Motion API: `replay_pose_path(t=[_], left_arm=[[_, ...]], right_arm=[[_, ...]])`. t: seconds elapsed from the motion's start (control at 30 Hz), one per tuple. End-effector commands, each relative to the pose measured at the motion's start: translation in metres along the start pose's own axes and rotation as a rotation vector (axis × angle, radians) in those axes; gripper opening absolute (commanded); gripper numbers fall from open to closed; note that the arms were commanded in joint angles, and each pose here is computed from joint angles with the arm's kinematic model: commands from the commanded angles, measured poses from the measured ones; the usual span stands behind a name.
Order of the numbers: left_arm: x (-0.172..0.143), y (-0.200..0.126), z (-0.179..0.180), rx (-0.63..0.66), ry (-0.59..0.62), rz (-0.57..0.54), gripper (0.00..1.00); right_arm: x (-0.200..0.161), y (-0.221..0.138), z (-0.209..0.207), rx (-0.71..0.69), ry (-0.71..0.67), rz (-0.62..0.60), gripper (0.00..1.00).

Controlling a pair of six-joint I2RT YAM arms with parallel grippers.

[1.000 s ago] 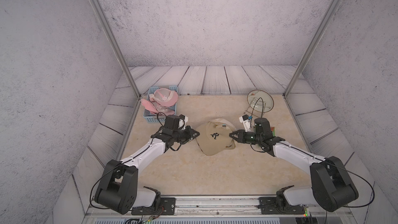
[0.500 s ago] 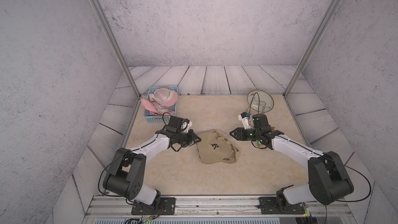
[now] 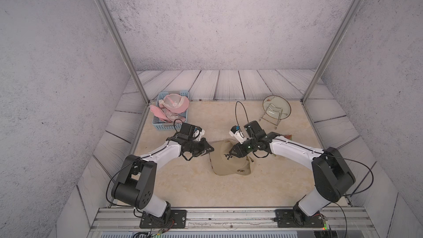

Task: Turn the baseball cap inside out
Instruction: Turn over the baseball cap.

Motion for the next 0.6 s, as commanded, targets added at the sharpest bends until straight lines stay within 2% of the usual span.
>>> replay_pose_path(t=[0.0,0.17,0.43,0.57], left_arm=[[0.003,0.000,-0.001,0.038,0.031,-0.010,0.00],[0.003,0.000,-0.001,0.036,0.036,-0.008,0.00],[0.002,0.000,-0.001,0.040,0.041,-0.003,0.00],[0.003,0.001,0.000,0.038,0.040,-0.002,0.00]], right_arm=[[-0.004,0.018,-0.013,-0.117,0.011,0.084,0.41],[0.001,0.029,-0.031,-0.301,0.027,0.091,0.43],[0.004,0.024,-0.057,-0.632,0.045,0.078,0.51],[0.001,0.028,-0.063,-0.677,0.040,0.119,0.52]])
Point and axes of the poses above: each gripper's point midway between its finger pads, its own y axis out along the fingers, its own z axis along the line the jaws close on, x = y × z, the point moved 9 cm from there along -y, back along the fingers, and after that the axes turned 3 degrees about y, right-handed, at the moved point
